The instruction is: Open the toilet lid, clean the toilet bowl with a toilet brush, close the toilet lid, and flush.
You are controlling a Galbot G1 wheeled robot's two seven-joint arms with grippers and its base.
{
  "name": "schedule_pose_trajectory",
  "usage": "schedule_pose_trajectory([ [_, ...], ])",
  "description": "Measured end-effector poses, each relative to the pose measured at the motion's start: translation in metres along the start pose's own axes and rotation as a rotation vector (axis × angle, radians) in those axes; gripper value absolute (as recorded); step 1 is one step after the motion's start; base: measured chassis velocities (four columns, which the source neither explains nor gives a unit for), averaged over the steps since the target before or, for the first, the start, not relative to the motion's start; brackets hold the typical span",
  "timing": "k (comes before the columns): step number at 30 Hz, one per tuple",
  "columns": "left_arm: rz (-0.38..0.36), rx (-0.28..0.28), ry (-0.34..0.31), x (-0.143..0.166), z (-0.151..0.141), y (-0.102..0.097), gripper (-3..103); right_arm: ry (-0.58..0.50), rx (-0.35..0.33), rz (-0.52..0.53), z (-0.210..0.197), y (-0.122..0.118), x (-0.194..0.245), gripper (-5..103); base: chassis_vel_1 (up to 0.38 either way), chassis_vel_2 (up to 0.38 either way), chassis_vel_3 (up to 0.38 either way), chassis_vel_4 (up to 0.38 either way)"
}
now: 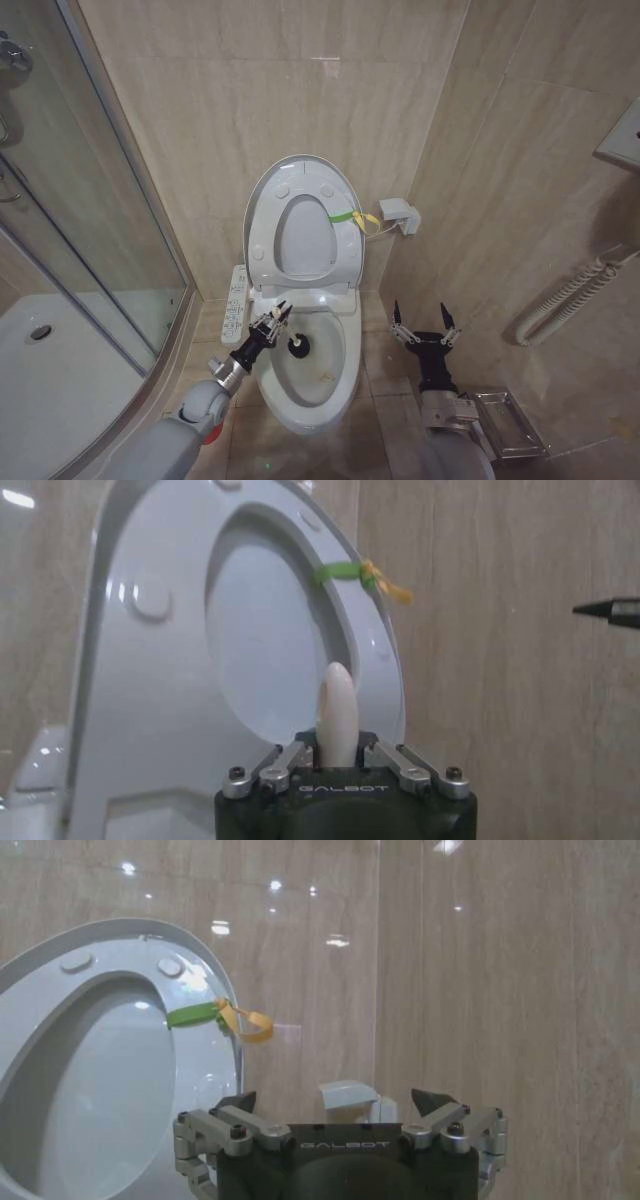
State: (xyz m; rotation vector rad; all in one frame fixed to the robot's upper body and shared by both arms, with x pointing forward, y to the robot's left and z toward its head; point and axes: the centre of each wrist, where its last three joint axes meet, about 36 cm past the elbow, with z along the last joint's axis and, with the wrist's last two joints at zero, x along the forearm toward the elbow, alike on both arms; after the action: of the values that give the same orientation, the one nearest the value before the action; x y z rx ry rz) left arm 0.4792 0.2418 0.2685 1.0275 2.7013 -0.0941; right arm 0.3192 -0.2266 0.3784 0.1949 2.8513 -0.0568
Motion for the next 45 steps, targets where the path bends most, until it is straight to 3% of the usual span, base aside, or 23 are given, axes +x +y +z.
schedule_pose_trajectory([
  [8, 0.019, -0.011, 0.039, -0.014, 0.031, 0.001, 23, 0.000, 0.000, 0.000, 0.000, 0.000, 0.000, 100, 0.000, 0.000, 0.000, 0.000],
  [18, 0.029, -0.065, 0.115, -0.025, 0.067, 0.009, 23, 0.000, 0.000, 0.000, 0.000, 0.000, 0.000, 100, 0.000, 0.000, 0.000, 0.000],
  [31, 0.044, -0.129, 0.146, -0.032, 0.093, 0.019, 23, 0.000, 0.000, 0.000, 0.000, 0.000, 0.000, 100, 0.000, 0.000, 0.000, 0.000],
  [45, 0.054, -0.139, 0.194, -0.036, 0.112, 0.015, 23, 0.000, 0.000, 0.000, 0.000, 0.000, 0.000, 100, 0.000, 0.000, 0.000, 0.000],
])
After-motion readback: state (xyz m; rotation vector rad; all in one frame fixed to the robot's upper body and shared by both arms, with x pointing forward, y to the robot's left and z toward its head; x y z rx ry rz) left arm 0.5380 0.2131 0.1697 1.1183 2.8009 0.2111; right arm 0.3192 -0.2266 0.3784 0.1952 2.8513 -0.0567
